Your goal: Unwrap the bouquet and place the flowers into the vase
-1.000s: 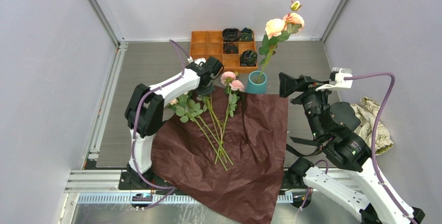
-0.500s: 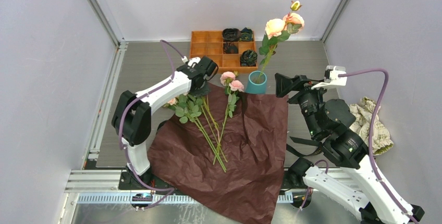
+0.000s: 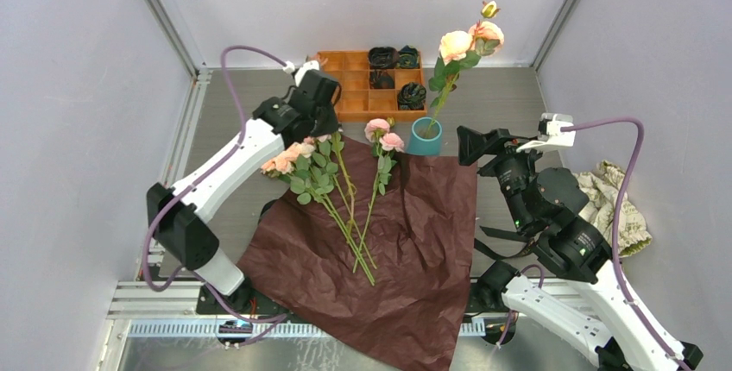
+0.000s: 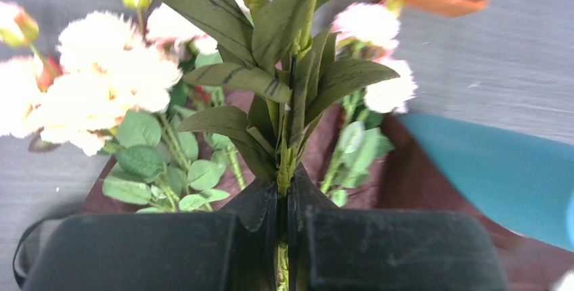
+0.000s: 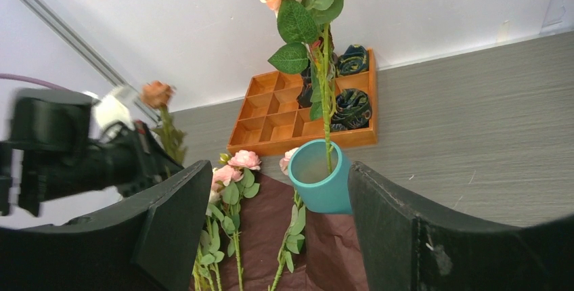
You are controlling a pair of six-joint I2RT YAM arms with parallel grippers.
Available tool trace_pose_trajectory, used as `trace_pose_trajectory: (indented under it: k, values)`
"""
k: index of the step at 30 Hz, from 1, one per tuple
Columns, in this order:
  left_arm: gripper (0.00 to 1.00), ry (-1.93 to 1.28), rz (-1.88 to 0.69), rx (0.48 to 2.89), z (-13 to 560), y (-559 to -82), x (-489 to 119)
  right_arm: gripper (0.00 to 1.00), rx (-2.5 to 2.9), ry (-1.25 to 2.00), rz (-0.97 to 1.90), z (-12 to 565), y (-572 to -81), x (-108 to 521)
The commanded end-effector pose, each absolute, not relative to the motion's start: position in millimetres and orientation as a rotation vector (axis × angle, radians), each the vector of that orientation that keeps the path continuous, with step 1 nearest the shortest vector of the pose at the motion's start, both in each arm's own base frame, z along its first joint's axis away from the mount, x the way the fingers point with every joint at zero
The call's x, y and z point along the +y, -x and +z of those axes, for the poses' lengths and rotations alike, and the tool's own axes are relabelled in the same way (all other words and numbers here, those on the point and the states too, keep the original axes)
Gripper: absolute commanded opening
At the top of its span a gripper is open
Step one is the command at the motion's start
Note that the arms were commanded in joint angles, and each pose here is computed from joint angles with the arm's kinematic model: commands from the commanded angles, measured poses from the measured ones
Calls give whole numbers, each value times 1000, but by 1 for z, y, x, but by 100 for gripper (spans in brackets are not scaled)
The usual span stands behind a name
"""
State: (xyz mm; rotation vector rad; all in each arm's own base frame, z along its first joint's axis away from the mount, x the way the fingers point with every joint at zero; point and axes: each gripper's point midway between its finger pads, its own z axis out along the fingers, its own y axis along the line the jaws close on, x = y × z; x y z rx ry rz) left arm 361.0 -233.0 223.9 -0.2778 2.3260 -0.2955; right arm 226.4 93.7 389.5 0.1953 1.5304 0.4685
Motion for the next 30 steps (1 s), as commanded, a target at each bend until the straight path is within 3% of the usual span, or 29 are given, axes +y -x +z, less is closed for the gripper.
trace_pose_trajectory:
  k: [1, 7, 20, 30]
  values:
    - [0, 126, -490, 2015, 347, -364, -251, 78, 1508, -213, 461, 395, -228, 90]
    - [0, -94, -586, 1725, 440, -342, -283, 78, 1497, -231, 458, 394, -224, 84]
    - [0, -261, -733, 1195, 561, -318, -338, 79, 1451, -265, 433, 406, -206, 59]
    - [0, -234, -849, 1026, 604, -321, -364, 79, 1418, -285, 383, 410, -195, 38]
